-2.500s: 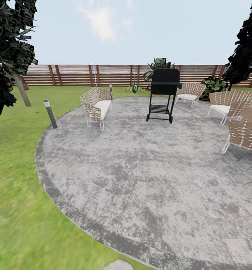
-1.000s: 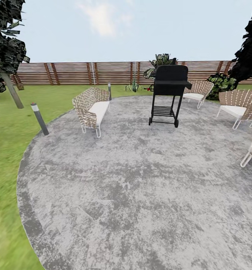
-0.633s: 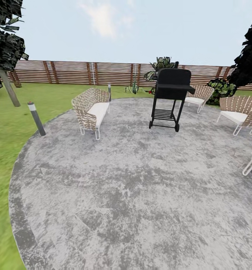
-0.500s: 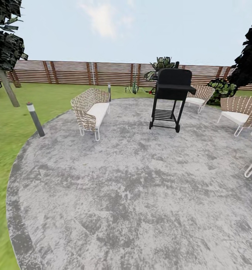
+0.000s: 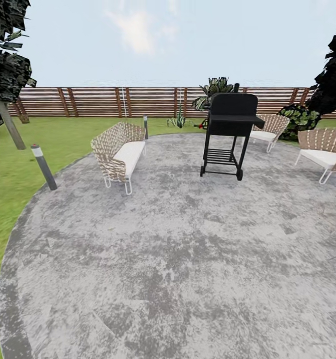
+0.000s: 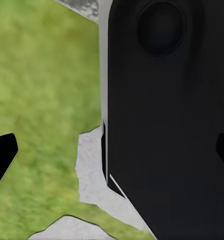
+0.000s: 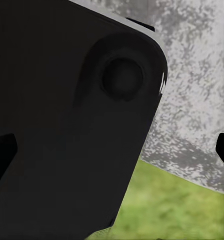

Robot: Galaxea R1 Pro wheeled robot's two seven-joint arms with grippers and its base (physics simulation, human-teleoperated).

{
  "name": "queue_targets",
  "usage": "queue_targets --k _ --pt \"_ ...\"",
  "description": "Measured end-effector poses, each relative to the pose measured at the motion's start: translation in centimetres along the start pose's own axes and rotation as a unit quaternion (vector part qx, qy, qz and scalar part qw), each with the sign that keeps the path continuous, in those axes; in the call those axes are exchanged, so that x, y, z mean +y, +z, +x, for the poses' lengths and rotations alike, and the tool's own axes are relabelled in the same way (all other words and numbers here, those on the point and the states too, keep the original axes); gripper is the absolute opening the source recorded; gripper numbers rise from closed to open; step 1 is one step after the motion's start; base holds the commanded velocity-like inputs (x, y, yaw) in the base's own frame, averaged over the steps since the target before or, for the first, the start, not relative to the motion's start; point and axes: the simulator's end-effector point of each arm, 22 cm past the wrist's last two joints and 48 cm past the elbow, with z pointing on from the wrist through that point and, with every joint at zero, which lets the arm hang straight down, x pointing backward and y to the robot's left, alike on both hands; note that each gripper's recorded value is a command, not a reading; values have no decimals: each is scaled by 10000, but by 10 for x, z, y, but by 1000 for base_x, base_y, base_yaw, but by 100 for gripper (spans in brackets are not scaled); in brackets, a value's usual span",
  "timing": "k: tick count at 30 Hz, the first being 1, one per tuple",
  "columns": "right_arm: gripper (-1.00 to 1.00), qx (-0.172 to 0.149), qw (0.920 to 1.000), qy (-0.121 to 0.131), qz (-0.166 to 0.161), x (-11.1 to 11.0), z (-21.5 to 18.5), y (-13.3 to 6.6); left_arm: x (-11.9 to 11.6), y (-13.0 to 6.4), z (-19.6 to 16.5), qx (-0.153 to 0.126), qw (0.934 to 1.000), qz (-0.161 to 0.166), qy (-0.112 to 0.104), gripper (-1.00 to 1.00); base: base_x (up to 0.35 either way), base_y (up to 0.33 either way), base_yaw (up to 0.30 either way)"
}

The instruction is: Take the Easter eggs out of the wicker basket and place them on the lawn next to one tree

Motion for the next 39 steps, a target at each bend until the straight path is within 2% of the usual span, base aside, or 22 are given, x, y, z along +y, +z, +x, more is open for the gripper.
queue_targets --k 29,39 --pt "100 -12 10000 23 -2 1 -1 0 0 0 0 0 10000 2 0 100 339 0 0" --pt "100 -12 10000 24 -2 1 -1 0 0 0 0 0 10000 0 0 100 339 0 124"
